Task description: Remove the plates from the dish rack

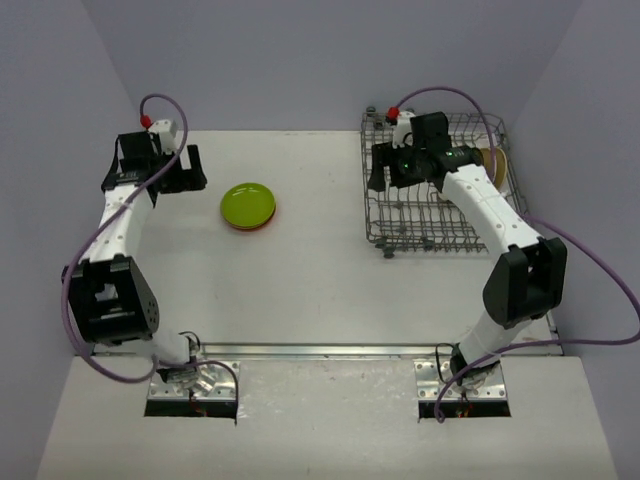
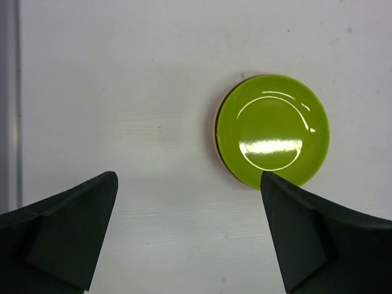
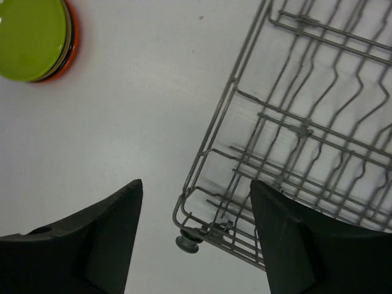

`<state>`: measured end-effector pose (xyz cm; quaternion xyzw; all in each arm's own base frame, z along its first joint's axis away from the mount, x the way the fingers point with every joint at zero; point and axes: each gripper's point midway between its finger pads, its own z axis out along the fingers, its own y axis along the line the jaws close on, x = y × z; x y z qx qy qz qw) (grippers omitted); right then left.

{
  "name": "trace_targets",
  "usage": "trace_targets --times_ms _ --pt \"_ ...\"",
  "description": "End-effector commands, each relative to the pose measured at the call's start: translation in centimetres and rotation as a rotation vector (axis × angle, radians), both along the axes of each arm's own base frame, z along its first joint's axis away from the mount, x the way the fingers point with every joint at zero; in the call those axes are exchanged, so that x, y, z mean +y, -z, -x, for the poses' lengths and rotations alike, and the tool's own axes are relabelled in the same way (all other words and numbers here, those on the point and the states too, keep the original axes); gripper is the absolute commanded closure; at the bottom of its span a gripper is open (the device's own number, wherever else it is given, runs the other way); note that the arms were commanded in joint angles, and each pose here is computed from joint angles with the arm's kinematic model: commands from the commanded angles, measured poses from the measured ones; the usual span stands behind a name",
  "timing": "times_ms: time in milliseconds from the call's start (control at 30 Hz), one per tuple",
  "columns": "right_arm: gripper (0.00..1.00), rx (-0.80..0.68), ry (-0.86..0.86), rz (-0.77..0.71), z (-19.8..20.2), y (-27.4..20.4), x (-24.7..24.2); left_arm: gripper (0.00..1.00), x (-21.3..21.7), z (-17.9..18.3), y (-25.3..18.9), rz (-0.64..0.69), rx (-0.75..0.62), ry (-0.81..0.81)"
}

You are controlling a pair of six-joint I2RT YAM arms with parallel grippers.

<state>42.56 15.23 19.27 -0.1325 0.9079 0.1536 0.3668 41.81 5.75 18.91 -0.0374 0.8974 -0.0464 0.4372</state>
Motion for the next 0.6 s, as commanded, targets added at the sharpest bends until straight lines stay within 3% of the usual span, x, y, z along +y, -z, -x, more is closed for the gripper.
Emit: trace_targets --times_ms 0,67,300,567 --pt "0.44 -0.154 0.236 0.166 -5.4 -3.9 -8.8 0.00 -1.2 1.1 -4.3 -0.167 -0.192 0.035" --pt "0.49 -0.144 0.322 0.186 -6.5 -3.8 -12.0 0.00 -2.6 1.4 -4.9 -0.209 -0.207 0.048" --pt "0.49 -0.109 0.522 0.247 -9.3 -1.8 -18.9 0.00 -4.5 1.5 -5.7 -0.250 -0.241 0.053" --pt "0.50 -0.069 0.571 0.221 -10.9 0.3 -21.1 0.00 -5.8 1.5 -5.2 -0.251 -0.229 0.085"
